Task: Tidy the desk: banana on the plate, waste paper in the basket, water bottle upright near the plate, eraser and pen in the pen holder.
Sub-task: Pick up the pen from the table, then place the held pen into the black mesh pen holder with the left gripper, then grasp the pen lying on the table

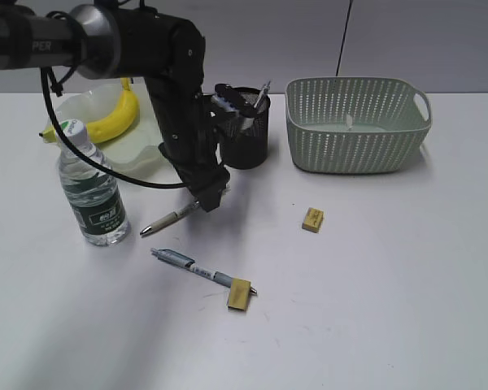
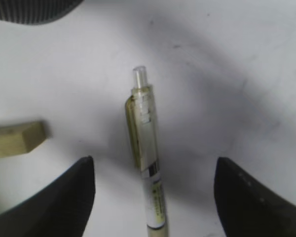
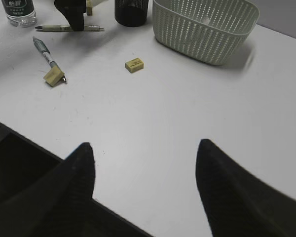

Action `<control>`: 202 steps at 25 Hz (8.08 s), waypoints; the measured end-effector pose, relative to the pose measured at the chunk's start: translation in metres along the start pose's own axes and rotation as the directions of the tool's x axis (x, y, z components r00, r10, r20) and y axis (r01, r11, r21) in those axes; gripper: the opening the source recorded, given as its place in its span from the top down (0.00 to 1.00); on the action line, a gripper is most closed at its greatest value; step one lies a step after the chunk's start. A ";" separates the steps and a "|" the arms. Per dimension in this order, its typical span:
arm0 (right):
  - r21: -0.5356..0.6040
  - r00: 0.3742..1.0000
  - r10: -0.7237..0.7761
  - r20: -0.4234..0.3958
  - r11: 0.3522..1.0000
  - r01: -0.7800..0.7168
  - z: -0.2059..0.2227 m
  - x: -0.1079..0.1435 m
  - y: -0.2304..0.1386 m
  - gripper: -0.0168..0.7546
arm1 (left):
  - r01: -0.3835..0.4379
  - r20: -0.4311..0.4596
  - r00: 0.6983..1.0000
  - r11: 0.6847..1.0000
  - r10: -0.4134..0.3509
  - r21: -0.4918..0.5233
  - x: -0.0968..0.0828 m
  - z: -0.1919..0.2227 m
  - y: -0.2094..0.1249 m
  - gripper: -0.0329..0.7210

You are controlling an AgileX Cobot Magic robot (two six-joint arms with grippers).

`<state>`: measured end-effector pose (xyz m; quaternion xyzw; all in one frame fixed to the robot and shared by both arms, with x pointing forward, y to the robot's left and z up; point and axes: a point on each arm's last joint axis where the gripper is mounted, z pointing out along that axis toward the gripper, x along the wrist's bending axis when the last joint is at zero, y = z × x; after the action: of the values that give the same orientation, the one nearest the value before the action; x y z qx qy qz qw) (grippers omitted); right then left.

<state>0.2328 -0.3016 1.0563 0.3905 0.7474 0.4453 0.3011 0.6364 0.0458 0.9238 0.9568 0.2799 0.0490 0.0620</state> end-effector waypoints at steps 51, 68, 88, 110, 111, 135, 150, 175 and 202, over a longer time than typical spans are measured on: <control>0.000 1.000 0.003 0.000 1.000 -0.003 0.000 0.000 0.000 0.32 | 0.165 0.029 0.981 0.732 -0.194 -0.661 -0.001 -0.161 0.048 0.81; 0.000 1.000 0.003 0.000 1.000 -0.003 0.000 0.000 0.000 0.32 | 0.379 0.145 0.850 0.397 -0.506 -0.836 0.048 -0.080 0.046 0.82; 0.000 1.000 0.004 0.000 1.000 -0.004 0.000 0.000 0.000 0.32 | 0.350 0.085 0.874 0.498 -0.479 -0.794 0.037 -0.018 0.053 0.73; 0.000 1.000 0.004 0.000 1.000 -0.004 0.000 0.000 0.000 0.32 | 0.176 -0.012 0.961 0.646 -0.276 -0.743 0.006 -0.172 0.020 0.39; 0.000 1.000 0.004 0.000 1.000 -0.004 0.000 0.000 0.000 0.32 | 0.169 -0.014 0.967 0.677 -0.256 -0.716 0.002 -0.183 0.012 0.39; 0.000 1.000 0.004 0.000 1.000 -0.004 0.000 0.000 0.000 0.32 | 0.353 -0.011 0.906 0.769 -0.424 -0.533 -0.078 -0.328 -0.197 0.46; 0.002 1.000 -0.018 0.006 1.000 0.018 0.030 -0.005 0.043 0.34 | 0.296 -0.008 0.900 0.626 -0.435 -0.721 -0.171 -0.240 -0.365 0.47; 0.430 0.844 -0.256 -0.471 0.769 0.474 0.317 0.085 0.179 0.40 | 0.297 0.011 0.850 0.462 -0.527 -0.836 -0.190 -0.214 -0.413 0.47; 0.666 0.817 -0.099 -0.568 0.527 0.527 0.471 0.158 0.061 0.41 | 0.299 0.013 0.849 0.460 -0.528 -0.836 -0.190 -0.214 -0.413 0.47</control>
<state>0.5469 0.0539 0.8958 0.2181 0.9728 0.0757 -0.0177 0.2310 0.3076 1.0636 0.7056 0.4560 0.2743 0.4680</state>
